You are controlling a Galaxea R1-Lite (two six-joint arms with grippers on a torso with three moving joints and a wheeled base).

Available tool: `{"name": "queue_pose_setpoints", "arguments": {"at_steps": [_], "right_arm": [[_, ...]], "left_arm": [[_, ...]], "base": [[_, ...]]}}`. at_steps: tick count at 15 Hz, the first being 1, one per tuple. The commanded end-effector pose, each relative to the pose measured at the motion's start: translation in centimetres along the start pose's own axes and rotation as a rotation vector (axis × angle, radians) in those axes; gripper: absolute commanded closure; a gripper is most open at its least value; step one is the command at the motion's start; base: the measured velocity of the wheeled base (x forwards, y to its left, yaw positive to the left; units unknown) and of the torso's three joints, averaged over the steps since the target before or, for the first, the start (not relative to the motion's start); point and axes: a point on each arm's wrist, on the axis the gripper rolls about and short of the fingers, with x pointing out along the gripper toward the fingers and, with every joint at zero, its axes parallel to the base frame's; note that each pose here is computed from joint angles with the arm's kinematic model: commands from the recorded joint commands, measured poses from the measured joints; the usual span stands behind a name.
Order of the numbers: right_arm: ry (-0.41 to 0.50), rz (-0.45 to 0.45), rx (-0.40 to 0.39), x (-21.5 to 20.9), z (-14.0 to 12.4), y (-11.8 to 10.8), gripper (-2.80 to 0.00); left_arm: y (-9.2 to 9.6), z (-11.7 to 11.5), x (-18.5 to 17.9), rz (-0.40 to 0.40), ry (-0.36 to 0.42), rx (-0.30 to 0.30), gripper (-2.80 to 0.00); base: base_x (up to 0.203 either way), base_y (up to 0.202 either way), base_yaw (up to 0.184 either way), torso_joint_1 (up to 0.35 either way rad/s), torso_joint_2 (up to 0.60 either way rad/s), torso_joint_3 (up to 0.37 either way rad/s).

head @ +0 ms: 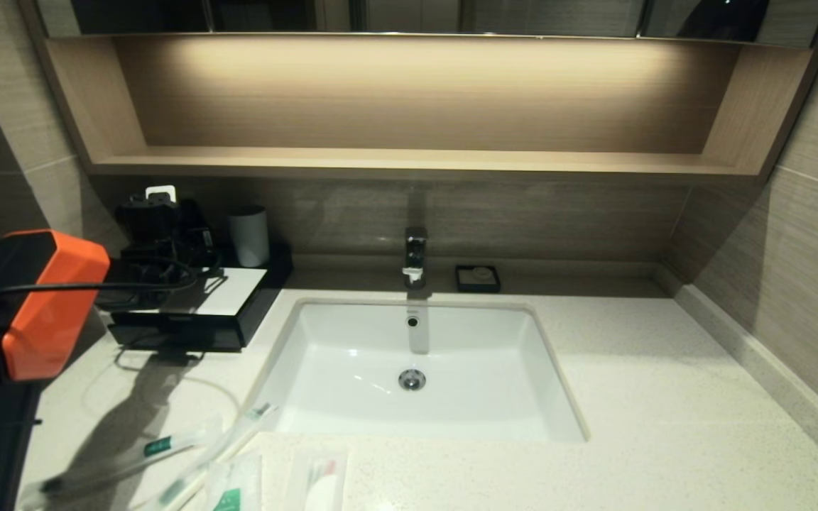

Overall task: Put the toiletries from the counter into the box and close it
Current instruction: Place the cup on the storage box

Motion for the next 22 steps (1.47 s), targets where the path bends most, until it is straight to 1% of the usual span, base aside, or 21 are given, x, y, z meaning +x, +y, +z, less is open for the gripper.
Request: {"name": "queue_pose_setpoints", "arguments": {"at_steps": [1, 8, 22], "right_arm": [[0.0, 0.0, 0.001, 0.0, 0.0, 0.0, 0.0], [0.0, 0.001, 0.001, 0.0, 0.0, 0.0, 0.0], [0.0, 0.001, 0.001, 0.0, 0.0, 0.0, 0.0]], "left_arm": [[0.0, -0.1, 0.2, -0.002, -0.005, -0.003, 0.0], [-0.1, -1.1, 0.4, -0.014, 0.021, 0.003, 0.0], [-0.3, -1.6, 0.6, -0.022, 0.025, 0.012, 0.0]], "base": [[0.0, 0.0, 0.0, 0.0, 0.0, 0.0], [0.0, 0.0, 0.0, 0.0, 0.0, 0.0], [0.0, 0.0, 0.0, 0.0, 0.0, 0.0]]}}
